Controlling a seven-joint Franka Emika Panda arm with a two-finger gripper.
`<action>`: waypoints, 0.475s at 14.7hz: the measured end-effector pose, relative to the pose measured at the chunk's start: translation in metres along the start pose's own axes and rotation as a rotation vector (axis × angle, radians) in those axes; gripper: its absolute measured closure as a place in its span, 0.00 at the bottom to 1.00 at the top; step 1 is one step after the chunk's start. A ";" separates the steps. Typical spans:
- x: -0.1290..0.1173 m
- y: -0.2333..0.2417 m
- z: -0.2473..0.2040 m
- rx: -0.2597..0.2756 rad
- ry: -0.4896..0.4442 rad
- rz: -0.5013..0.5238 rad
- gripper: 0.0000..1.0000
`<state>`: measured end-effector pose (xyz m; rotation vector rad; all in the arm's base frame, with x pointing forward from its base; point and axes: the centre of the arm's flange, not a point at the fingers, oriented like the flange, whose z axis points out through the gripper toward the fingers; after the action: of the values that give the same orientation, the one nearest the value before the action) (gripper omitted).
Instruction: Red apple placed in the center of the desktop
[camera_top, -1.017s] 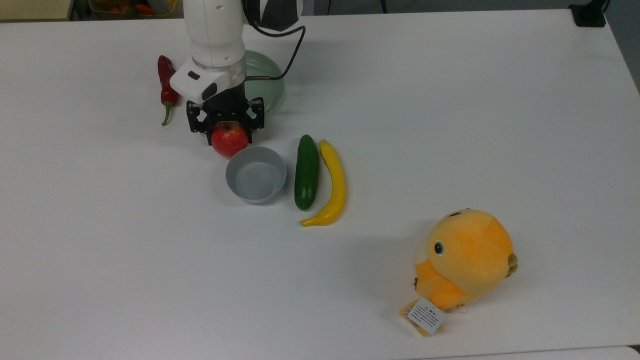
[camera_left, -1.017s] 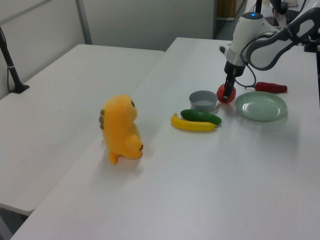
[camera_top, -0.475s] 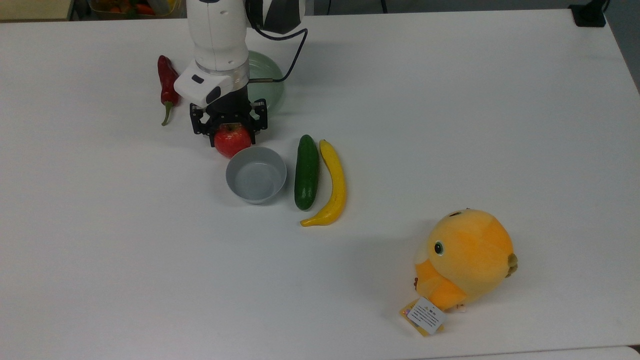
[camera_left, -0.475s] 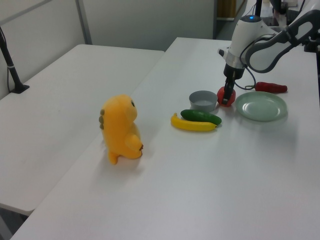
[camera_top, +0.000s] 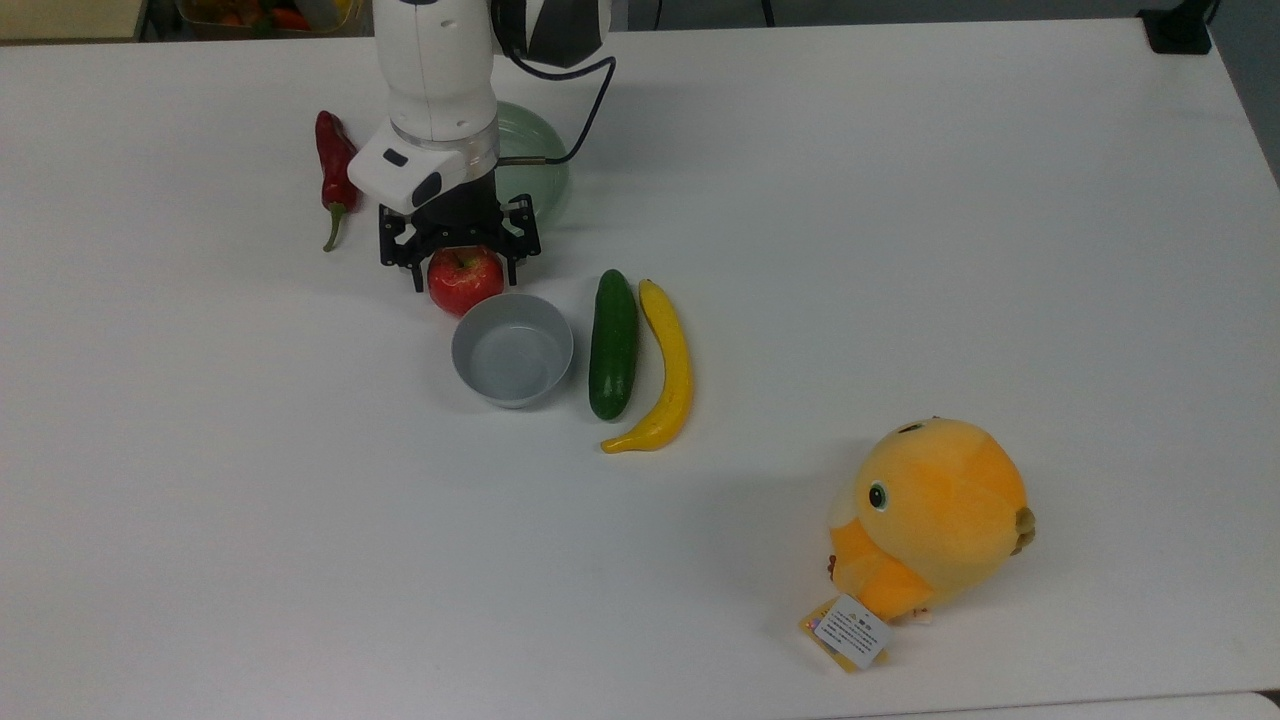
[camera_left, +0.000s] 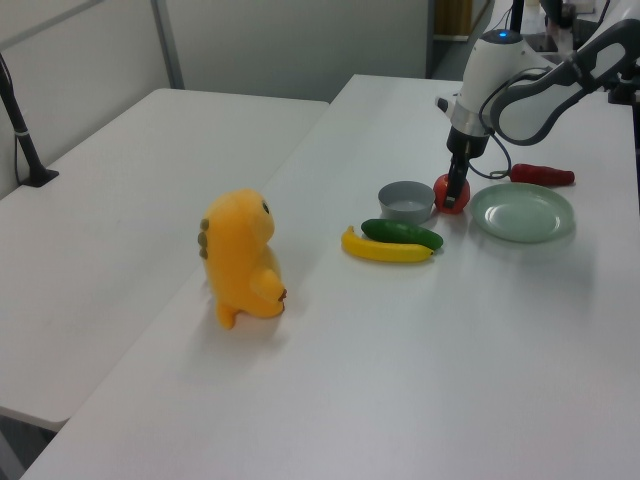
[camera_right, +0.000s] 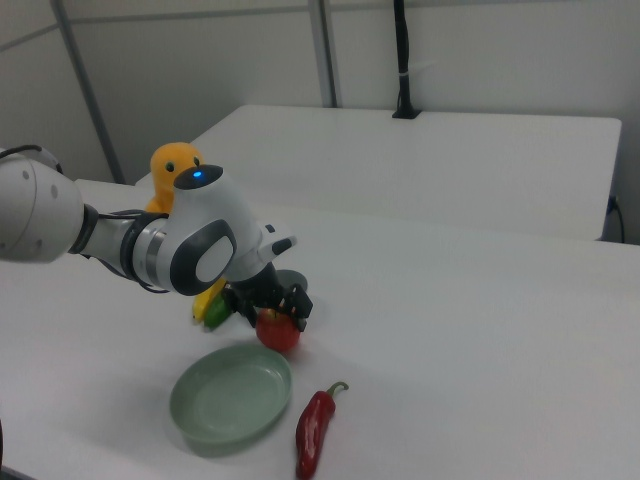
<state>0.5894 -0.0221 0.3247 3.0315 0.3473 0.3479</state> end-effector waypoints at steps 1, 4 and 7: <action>0.002 0.000 -0.003 -0.002 0.007 0.001 0.00; 0.011 0.002 -0.027 -0.005 0.026 0.016 0.00; 0.028 0.001 -0.080 0.002 0.019 0.084 0.00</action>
<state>0.5976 -0.0134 0.4085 3.0526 0.2221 0.3824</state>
